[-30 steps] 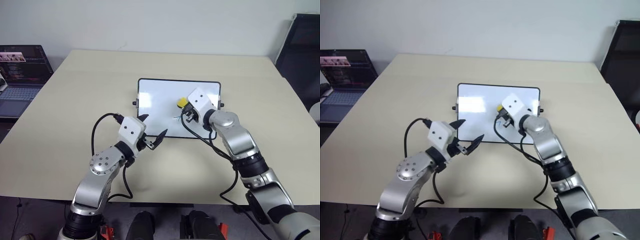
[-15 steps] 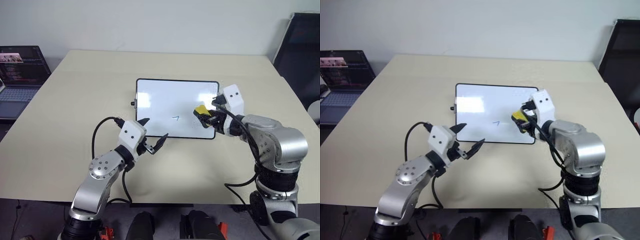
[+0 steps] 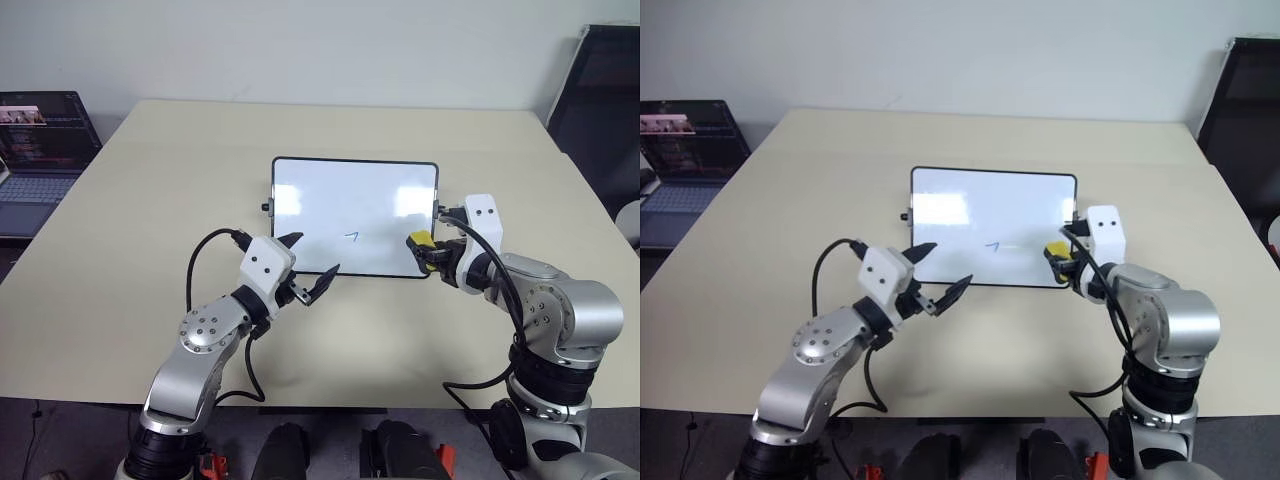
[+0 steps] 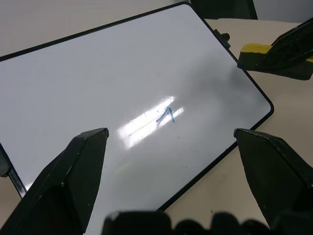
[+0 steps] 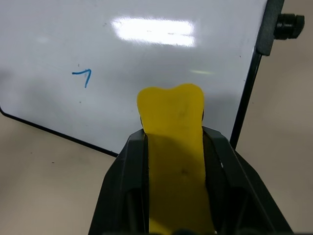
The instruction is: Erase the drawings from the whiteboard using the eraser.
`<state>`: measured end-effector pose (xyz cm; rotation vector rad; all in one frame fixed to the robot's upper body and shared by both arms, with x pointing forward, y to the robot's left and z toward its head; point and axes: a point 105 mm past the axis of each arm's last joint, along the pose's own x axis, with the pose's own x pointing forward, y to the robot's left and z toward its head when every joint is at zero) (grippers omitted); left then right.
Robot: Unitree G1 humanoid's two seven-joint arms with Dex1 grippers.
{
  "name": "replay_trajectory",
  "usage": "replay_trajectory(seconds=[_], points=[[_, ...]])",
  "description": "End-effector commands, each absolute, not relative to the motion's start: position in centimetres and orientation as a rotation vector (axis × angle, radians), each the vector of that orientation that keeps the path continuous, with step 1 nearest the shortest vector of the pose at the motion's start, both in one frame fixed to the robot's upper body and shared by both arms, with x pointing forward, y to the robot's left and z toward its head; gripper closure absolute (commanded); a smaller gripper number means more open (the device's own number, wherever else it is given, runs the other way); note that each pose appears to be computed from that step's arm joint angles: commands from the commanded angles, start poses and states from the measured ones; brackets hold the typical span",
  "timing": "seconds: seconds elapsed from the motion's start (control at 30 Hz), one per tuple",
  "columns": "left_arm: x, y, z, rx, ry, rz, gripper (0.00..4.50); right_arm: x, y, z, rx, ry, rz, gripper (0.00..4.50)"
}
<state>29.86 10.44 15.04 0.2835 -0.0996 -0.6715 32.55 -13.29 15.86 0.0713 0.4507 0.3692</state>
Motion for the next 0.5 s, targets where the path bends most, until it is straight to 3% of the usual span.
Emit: replay_trajectory(seconds=[0.03,0.37,0.5], points=[[29.5,9.8,16.1,0.275,-0.154,-0.696,0.00,32.6,-13.4,17.1,0.058,0.388,0.370,3.37],[29.6,9.9,16.0,0.279,-0.150,-0.691,0.00,33.2,-13.7,17.5,0.035,0.374,0.356,3.37],[29.5,10.1,15.9,0.300,-0.147,-0.689,0.00,34.3,-13.0,19.1,-0.066,0.282,0.397,3.37]])
